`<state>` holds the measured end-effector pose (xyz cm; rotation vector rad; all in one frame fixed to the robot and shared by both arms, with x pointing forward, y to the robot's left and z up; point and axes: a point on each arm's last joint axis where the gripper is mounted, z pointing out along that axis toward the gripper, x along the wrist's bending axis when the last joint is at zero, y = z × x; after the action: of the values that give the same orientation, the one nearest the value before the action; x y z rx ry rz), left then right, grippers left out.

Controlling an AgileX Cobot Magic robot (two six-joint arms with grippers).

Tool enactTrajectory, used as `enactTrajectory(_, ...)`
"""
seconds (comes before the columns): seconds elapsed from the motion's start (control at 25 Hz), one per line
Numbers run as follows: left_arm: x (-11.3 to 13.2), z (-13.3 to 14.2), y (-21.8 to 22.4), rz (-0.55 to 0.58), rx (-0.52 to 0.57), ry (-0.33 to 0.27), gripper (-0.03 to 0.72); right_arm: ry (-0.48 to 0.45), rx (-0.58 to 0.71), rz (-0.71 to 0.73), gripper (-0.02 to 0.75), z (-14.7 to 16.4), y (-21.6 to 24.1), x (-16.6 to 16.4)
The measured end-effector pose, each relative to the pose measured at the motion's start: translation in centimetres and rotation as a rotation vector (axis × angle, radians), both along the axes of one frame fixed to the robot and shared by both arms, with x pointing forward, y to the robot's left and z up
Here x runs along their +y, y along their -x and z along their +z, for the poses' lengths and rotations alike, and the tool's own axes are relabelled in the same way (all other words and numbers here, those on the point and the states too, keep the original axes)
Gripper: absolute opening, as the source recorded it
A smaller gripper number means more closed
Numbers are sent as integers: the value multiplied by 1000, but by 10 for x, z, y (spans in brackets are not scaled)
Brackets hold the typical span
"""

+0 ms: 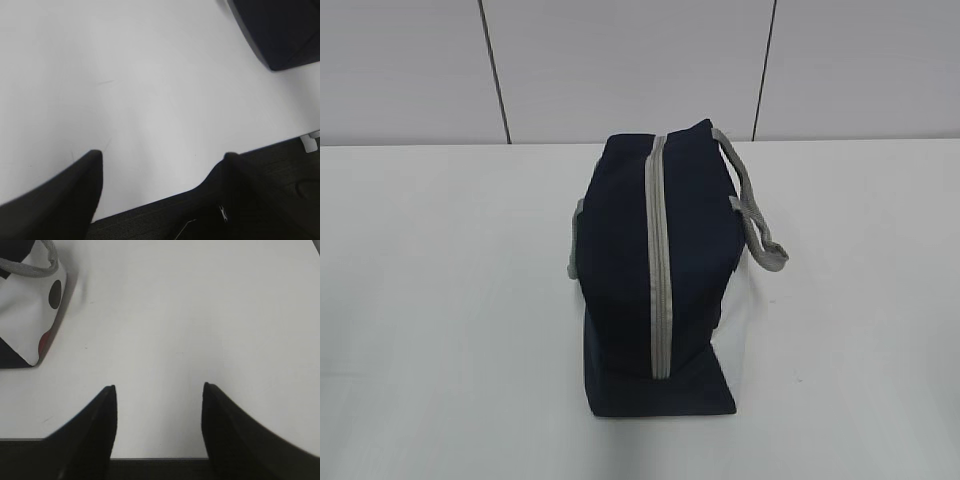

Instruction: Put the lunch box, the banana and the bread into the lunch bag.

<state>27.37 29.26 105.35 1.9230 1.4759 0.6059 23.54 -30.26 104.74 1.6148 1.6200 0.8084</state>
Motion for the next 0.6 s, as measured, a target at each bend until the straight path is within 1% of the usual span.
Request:
enactTrajectory(0.4,0,0,0,3,1,2,497,-2,-4,-1,405,0,0,0)
enactTrajectory(0.6,2,0,0,75,1,2,496,-2,-5,-1,404,0,0,0)
